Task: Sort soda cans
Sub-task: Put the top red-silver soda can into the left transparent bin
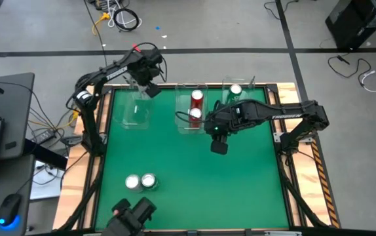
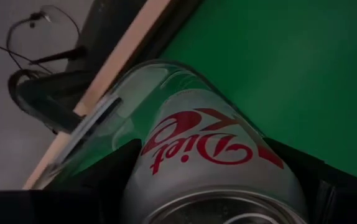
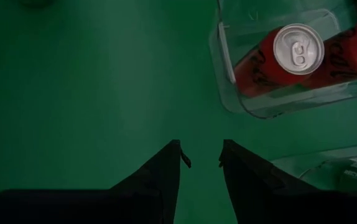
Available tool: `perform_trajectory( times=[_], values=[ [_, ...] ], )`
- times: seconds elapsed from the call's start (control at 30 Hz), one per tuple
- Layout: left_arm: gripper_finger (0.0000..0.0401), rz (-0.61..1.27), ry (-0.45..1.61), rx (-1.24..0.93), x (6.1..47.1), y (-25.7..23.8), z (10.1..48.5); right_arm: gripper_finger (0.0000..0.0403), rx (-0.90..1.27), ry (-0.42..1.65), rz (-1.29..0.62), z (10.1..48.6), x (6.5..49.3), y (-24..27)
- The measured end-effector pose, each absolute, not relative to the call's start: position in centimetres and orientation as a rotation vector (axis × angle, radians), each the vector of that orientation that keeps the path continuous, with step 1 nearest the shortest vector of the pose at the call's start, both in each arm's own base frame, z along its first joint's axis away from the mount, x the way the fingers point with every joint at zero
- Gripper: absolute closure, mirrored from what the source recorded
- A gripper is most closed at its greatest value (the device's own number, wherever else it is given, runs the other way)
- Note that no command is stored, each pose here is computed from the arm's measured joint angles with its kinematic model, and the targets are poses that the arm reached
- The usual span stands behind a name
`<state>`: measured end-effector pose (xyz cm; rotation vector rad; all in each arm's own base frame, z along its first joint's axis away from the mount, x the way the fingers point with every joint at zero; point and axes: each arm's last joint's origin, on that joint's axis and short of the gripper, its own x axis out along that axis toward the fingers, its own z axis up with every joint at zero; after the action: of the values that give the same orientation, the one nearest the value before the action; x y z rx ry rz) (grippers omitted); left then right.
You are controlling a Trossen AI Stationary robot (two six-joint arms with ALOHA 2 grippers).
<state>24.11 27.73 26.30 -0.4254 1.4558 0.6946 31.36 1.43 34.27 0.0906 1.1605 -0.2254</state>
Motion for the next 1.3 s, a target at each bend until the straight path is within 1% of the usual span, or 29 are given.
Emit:
perform_trajectory(
  times=[0.2,0.33,0.53,0.67,1.0,1.03,1.1,1.13,1.17,1.2,1.3],
  values=[
    [0.0104,0.679,1.497,-0.455,24.7,28.4,24.4,0.0276,0.078,1.161,-0.206,34.3,31.3,2.1],
    [0.0104,0.671,1.492,-0.472,24.7,28.8,24.0,0.0276,0.073,1.161,-0.199,34.3,31.3,2.4],
    [0.0104,0.672,1.445,-0.513,24.1,29.8,23.5,0.0276,0.072,1.161,-0.197,34.3,31.3,2.5],
    [0.0104,0.672,1.475,-0.544,23.3,29.7,22.2,0.0276,0.071,1.161,-0.197,34.3,31.3,2.4],
    [0.0103,0.688,1.483,-0.517,23.2,29.6,21.5,0.0276,0.072,1.157,-0.196,34.3,31.3,2.4],
    [0.0087,0.69,1.487,-0.514,23.2,29.6,21.6,0.0276,0.072,1.157,-0.197,34.3,31.3,2.4],
    [0.0039,0.708,1.515,-0.496,23.2,29.6,21.5,0.0276,0.072,1.157,-0.196,34.3,31.3,2.4],
    [0.0025,0.719,1.538,-0.481,23.3,29.6,21.5,0.0276,0.072,1.157,-0.196,34.3,31.3,2.4],
    [0.0022,0.728,1.565,-0.466,23.3,29.5,21.5,0.0276,0.072,1.157,-0.196,34.3,31.3,2.4],
    [0.0032,0.737,1.587,-0.45,23.3,29.3,21.7,0.0276,0.072,1.157,-0.196,34.3,31.3,2.4],
    [0.008,0.751,1.62,-0.423,23.3,28.9,22.0,0.0276,0.07,1.157,-0.195,34.3,31.3,2.4]
  ],
)
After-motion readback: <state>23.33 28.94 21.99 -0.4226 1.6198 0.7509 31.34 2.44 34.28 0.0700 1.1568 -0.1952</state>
